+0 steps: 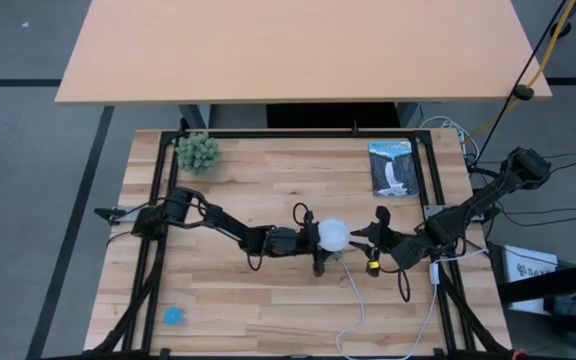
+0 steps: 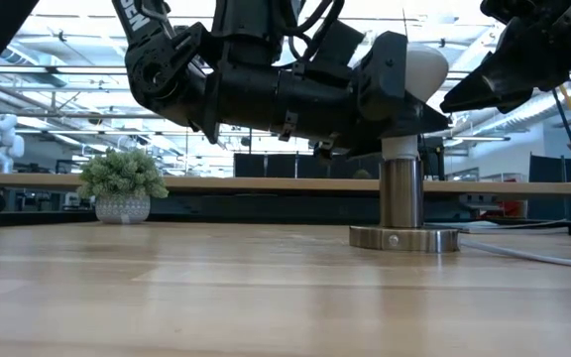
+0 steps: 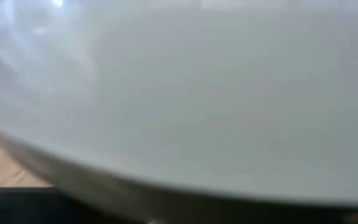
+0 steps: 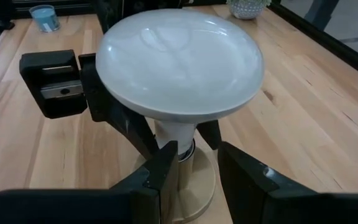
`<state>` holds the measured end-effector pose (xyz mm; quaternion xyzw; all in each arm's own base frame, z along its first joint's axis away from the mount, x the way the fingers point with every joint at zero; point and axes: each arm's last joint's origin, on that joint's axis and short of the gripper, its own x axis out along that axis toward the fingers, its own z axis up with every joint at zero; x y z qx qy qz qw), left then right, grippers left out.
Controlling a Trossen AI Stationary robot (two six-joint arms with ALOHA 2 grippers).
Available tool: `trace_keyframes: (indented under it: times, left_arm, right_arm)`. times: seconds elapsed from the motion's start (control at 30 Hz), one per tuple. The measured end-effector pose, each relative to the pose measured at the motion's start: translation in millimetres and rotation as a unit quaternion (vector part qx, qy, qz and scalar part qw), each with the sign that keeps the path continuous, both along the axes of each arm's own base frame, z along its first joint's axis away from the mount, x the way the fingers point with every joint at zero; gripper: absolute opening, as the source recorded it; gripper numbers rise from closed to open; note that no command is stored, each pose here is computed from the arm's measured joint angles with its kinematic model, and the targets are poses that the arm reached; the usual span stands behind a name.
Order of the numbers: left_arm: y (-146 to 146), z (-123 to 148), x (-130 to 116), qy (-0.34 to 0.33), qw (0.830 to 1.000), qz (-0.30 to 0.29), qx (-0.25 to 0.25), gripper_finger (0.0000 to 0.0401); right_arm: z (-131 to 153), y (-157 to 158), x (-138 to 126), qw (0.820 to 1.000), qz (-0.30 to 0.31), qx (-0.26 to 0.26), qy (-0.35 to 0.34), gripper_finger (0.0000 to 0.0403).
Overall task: Screw lightbulb
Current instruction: Insert the lightbulb into the lamp
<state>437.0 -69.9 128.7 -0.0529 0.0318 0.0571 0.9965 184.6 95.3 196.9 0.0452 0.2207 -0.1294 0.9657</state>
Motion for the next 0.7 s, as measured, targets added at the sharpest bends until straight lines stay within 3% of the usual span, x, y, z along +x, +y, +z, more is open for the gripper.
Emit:
trace_keyframes:
  times: [0.7]
  left_arm:
    - [-1.2,-0.4,-0.2,0.002,1.000,-0.002,0.000,0.0213]
  right_arm:
    - [-0.3,0.5,0.0,1.000,0.007,0.006,0.003,0.0106]
